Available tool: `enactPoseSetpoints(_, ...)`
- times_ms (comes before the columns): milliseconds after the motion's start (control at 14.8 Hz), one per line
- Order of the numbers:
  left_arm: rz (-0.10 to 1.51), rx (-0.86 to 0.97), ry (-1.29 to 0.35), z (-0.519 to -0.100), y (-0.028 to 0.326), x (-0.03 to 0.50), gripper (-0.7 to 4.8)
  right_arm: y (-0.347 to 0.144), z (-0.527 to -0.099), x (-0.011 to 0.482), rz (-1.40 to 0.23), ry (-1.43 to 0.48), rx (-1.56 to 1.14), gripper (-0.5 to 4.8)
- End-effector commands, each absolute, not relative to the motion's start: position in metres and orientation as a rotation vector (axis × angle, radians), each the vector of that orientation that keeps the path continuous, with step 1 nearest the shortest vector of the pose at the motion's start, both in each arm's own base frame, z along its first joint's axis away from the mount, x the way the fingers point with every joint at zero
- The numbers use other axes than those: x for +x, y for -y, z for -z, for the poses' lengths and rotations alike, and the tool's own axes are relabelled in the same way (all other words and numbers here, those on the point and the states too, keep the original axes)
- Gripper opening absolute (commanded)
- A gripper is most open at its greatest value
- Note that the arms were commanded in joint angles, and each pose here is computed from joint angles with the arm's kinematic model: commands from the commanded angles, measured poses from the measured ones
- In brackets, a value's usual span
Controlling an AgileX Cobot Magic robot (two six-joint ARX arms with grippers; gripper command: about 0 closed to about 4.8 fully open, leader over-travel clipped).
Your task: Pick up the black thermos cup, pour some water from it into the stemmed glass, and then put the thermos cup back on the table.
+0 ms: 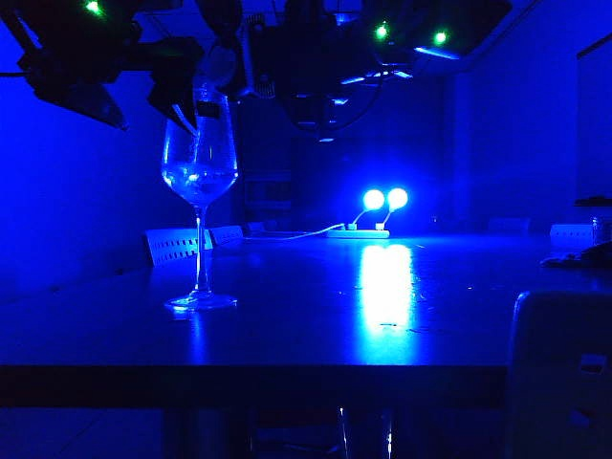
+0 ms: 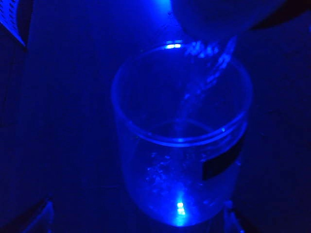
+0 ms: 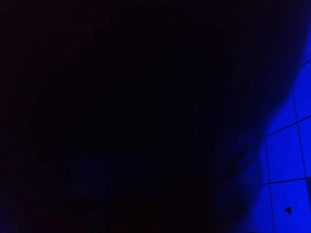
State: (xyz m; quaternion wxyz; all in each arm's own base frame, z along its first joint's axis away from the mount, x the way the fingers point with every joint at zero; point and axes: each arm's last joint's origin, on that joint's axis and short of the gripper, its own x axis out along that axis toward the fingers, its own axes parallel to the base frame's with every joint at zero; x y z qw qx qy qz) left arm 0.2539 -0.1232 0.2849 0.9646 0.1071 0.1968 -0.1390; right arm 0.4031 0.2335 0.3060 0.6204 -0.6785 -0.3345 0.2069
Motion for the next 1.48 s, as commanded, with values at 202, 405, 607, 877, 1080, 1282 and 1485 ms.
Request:
enactPoseSetpoints(202, 0.279, 0.215, -0.381, -0.288, 0.123, 0.254, 4.79, -0.232, -0.329, 0.398, -0.364, 0.866, -1.541, 1.38)
enactPoseSetpoints(405, 0.279, 0.215, -0.381, -0.288, 0.123, 0.254, 4.79, -0.232, -0.329, 0.398, -0.364, 0.866, -1.541, 1.38)
enactPoseSetpoints(607, 0.279, 0.215, -0.381, -0.288, 0.123, 0.254, 4.79, -0.232, -0.328, 0.398, -0.365, 0.865, -1.541, 1.38)
enactPoseSetpoints(877, 0.279, 0.216, -0.384, -0.287, 0.123, 0.254, 4.79, -0.232, -0.328, 0.398, -0.368, 0.863, -1.541, 1.38)
enactPoseSetpoints(1080, 0.279, 0.216, -0.384, -0.287, 0.123, 0.254, 4.79, -0.231, -0.328, 0.398, -0.386, 0.829, -1.469, 1.38)
enactPoseSetpoints(1282, 0.269, 0.218, -0.382, -0.288, 0.123, 0.253, 4.79, -0.229, -0.332, 0.398, -0.390, 0.730, -1.236, 1.38)
enactPoseSetpoints(1485, 0.257, 0.216, -0.371, -0.290, 0.122, 0.253, 4.79, -0.226, -0.341, 0.396, -0.402, 0.678, -0.942, 1.38)
